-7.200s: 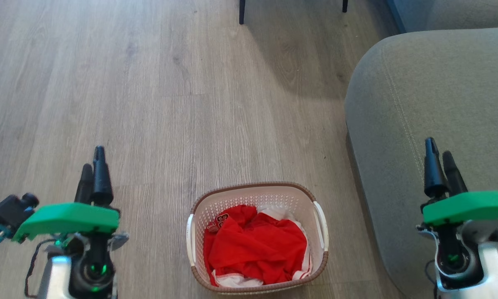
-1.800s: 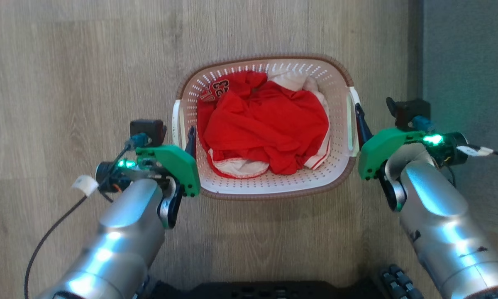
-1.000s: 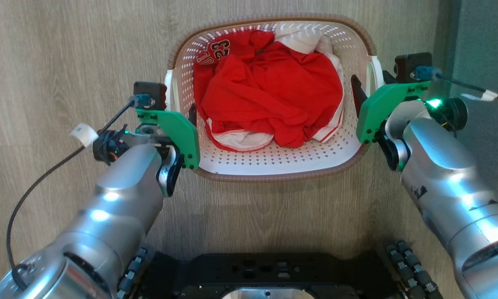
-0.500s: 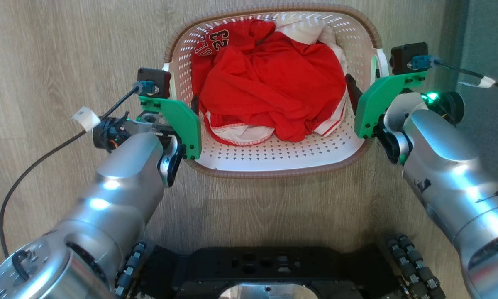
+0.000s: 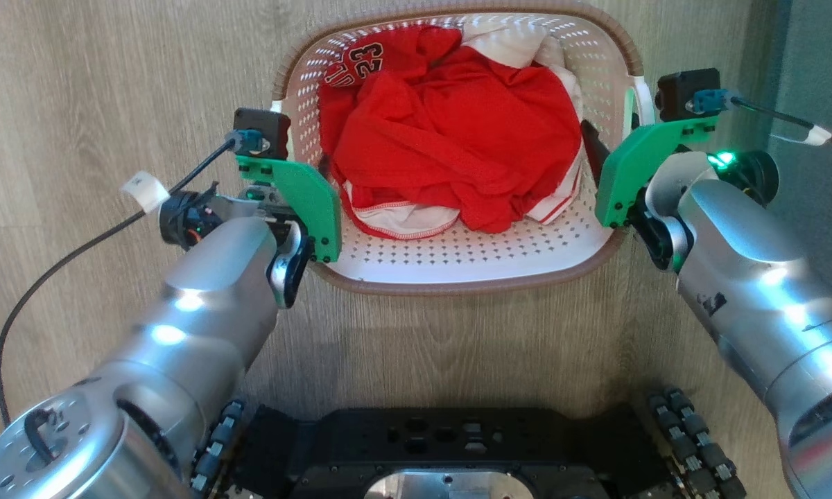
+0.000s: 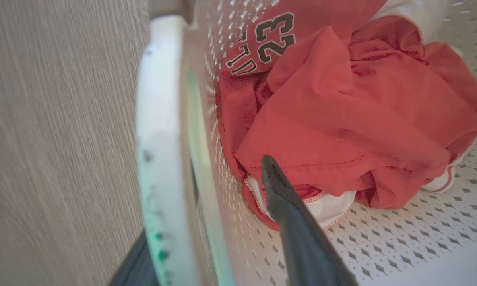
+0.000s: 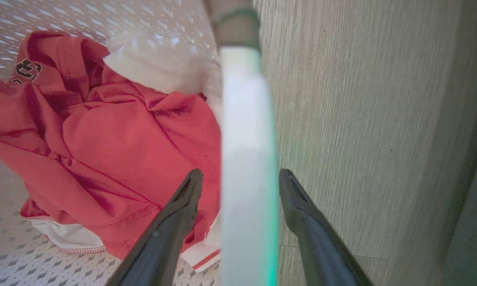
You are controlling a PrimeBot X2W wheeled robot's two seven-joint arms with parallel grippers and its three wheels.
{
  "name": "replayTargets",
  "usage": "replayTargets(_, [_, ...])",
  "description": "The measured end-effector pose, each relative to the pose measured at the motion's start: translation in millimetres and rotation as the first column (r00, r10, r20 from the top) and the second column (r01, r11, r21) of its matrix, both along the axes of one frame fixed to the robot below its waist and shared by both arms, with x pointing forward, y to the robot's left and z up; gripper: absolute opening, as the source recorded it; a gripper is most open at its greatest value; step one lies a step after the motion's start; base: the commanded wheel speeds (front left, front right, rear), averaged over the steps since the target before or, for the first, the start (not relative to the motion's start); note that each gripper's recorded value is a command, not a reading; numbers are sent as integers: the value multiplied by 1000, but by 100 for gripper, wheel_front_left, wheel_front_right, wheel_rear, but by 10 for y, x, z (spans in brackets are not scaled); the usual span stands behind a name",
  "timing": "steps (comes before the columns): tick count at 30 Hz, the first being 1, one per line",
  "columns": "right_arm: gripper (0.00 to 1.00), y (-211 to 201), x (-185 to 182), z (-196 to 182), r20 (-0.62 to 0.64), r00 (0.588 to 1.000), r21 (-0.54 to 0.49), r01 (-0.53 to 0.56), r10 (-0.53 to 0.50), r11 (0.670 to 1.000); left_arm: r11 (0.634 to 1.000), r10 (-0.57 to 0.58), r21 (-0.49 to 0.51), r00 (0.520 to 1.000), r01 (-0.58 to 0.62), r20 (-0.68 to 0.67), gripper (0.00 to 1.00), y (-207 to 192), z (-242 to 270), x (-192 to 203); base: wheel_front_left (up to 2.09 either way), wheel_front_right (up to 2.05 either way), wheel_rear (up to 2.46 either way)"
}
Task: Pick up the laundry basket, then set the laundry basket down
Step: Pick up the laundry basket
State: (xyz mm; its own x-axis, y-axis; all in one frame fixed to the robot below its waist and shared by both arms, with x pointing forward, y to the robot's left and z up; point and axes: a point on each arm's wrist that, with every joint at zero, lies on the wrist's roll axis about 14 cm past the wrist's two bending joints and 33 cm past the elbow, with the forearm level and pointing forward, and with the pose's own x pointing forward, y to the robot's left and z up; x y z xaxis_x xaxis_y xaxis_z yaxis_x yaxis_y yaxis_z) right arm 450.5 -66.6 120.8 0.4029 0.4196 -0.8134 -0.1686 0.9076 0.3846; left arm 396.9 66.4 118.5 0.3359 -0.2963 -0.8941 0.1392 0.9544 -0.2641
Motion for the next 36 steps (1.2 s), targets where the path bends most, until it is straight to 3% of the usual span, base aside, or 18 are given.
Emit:
replayTargets(1, [31,7,18,5,4,1000,2,0,0,1000,1000,3,-1,1000,-3,-3,36,0,-2,-6,0,0,0])
replayTargets(2, [0,16,25,7,7,1000,5,-3,3,1000,1000,7,3,1000,-7,-6,1,16,-8,-13,0,0,0])
replayTargets(17, [0,-50,-1,39,-1,1000,-10,-10,10,1000,1000,-8,-6,1000,8,-17,0,-2,74,-29,0,0,0])
replayTargets(30, [0,-124,-192,357,-95,989,-68,-116,109,991,993,-113,-48,988,108,-101,0,-103,394,-271,0,0,0])
replayTargets(36, [0,-143,-334,603,-107,988,-68,-115,107,991,987,-151,-64,981,144,-120,0,-124,641,-367,0,0,0])
